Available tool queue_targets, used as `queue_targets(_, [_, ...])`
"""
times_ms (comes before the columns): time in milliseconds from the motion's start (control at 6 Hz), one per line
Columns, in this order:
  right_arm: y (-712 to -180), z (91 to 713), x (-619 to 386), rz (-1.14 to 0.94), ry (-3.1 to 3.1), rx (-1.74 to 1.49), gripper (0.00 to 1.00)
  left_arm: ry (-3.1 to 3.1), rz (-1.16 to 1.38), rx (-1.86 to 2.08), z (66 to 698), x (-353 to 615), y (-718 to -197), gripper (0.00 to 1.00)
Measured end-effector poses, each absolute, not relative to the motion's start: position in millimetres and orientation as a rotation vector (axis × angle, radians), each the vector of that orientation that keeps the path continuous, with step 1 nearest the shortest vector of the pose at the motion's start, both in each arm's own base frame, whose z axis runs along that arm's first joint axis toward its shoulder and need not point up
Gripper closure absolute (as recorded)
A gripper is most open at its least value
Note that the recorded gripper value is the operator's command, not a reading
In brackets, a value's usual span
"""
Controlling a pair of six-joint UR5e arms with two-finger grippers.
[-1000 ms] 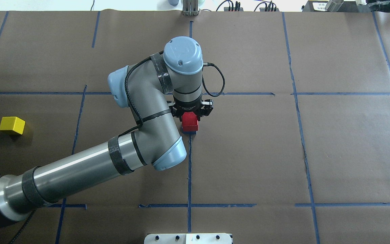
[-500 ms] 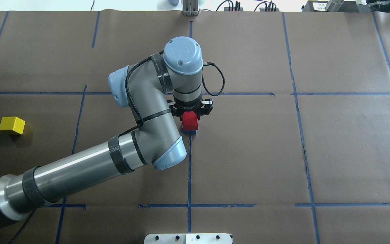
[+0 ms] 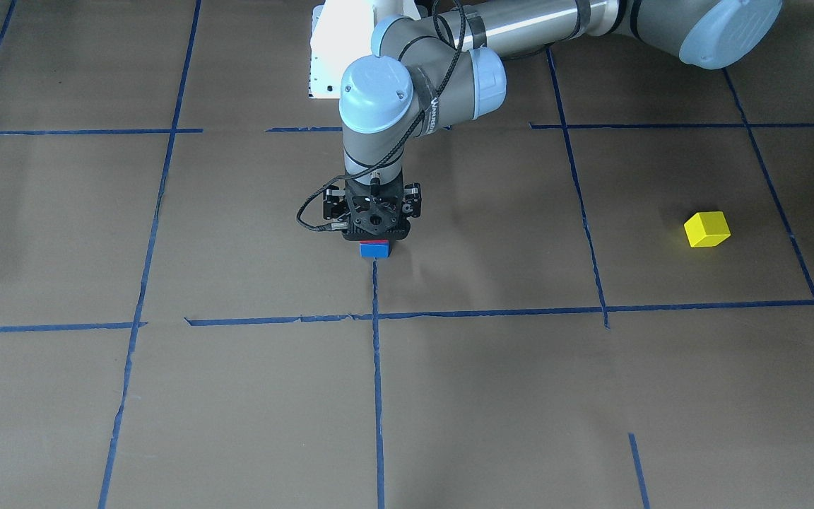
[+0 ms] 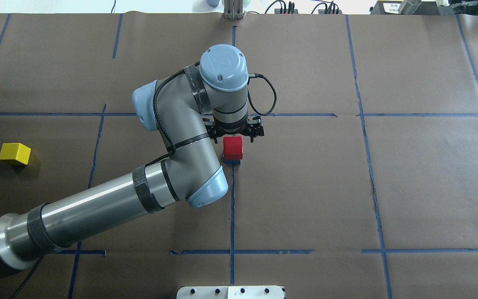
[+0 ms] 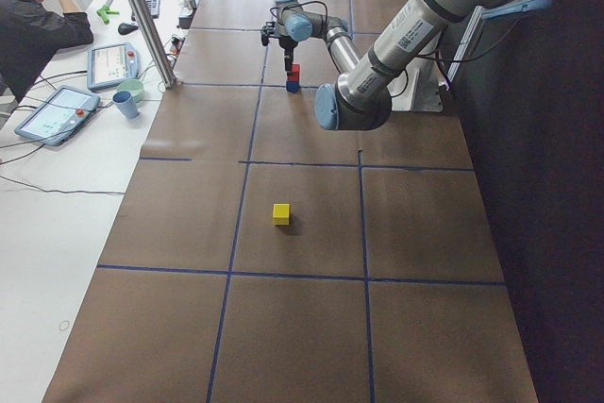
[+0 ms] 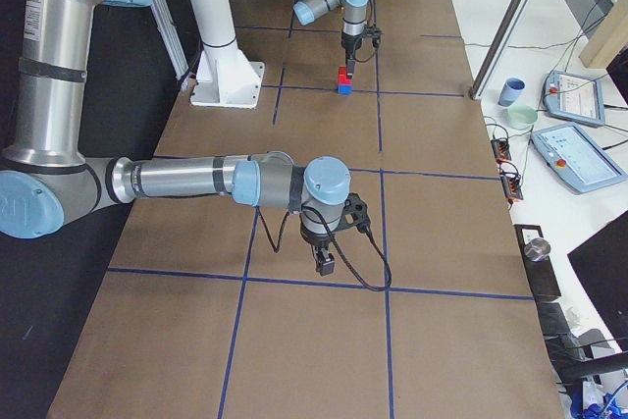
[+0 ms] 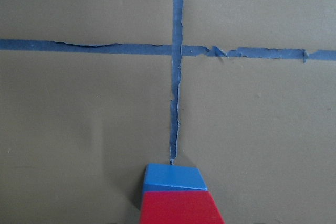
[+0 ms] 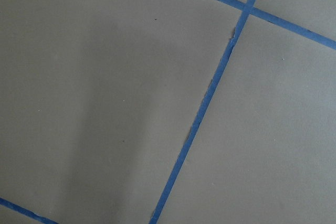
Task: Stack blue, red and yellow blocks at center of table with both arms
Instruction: 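Withdraw the left gripper back toward the yellow block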
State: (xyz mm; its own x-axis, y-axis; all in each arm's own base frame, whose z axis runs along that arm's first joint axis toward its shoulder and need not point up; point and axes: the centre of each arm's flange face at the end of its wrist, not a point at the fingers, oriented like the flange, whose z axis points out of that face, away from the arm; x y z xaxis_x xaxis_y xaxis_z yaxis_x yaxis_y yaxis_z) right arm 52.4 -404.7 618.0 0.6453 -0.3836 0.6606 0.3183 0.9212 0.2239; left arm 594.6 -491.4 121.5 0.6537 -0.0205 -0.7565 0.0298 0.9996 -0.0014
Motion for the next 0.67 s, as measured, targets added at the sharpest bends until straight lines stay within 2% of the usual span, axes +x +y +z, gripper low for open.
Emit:
queue_targets(333, [-405.5, 617.3, 52.0, -0.402, -0.772, 0.091, 0.00, 0.888, -0.024, 0.048, 122.1, 558.1, -494.1, 0.00])
queue_targets(667, [-405.9, 616.9, 51.9, -0.402, -0.772, 0.092, 0.00, 0.871, 0.076, 0.126, 197.9, 475.1, -492.4, 0.00])
